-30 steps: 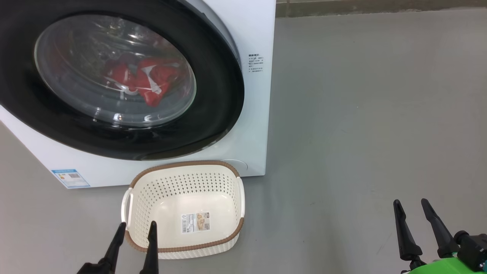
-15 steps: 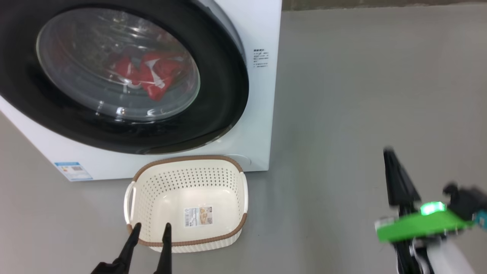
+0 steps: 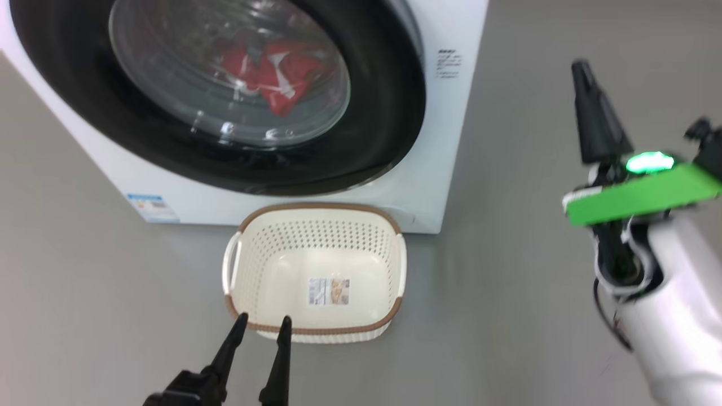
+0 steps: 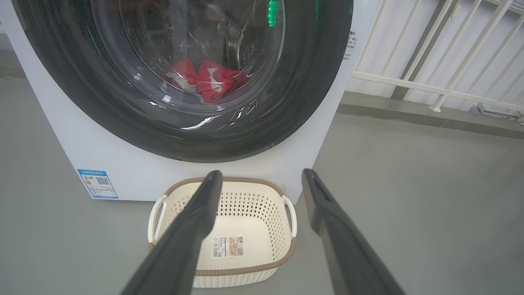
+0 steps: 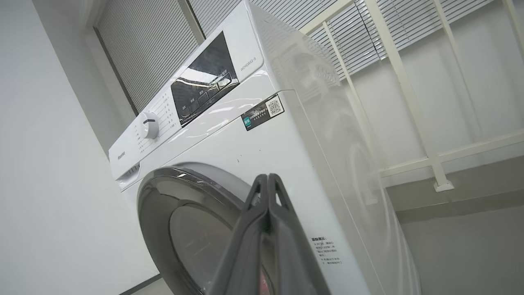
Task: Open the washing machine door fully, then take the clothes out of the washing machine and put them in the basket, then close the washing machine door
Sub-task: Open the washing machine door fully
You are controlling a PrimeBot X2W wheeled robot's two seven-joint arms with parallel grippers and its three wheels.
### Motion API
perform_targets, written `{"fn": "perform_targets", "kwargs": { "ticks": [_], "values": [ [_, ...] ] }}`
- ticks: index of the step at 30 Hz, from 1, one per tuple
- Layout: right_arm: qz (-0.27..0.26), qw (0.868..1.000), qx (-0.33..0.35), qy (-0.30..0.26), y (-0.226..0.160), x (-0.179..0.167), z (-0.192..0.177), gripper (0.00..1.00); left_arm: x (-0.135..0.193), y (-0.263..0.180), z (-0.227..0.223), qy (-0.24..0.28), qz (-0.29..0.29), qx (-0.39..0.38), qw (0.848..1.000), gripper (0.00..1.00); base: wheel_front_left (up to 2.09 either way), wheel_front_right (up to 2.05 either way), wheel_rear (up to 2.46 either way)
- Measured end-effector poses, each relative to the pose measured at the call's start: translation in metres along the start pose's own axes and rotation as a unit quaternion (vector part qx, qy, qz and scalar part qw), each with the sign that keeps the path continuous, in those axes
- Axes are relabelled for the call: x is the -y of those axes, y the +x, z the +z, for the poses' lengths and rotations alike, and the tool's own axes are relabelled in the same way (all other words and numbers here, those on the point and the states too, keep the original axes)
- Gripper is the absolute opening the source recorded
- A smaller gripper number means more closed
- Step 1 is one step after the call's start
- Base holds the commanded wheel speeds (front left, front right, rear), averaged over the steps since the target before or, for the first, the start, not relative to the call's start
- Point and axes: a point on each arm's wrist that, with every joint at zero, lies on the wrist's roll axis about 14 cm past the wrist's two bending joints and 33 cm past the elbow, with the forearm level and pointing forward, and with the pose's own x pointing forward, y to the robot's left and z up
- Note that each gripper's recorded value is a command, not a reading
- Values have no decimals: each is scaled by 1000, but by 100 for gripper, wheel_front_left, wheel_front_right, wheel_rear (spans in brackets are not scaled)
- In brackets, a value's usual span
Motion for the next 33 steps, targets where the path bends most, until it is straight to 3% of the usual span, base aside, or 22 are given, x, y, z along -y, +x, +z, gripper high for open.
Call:
{"fn": "perform_targets", "kwargs": {
  "ticks": [9, 16, 24, 33],
  "values": [
    [49, 998, -36, 23, 59, -8, -26, 0, -8, 17, -4, 0, 14, -9, 1000, 100, 0, 0, 0],
    [53, 988, -115, 85, 89, 0, -76, 0, -16, 34, -14, -4, 24, -25, 999, 100, 0, 0, 0],
    [57, 963, -203, 171, 112, 5, -113, 0, -23, 48, -26, -3, 32, -42, 999, 100, 0, 0, 0],
    [70, 920, -309, 230, 117, 7, -154, 0, -29, 58, -41, 2, 37, -62, 997, 100, 0, 0, 0]
  ]
}}
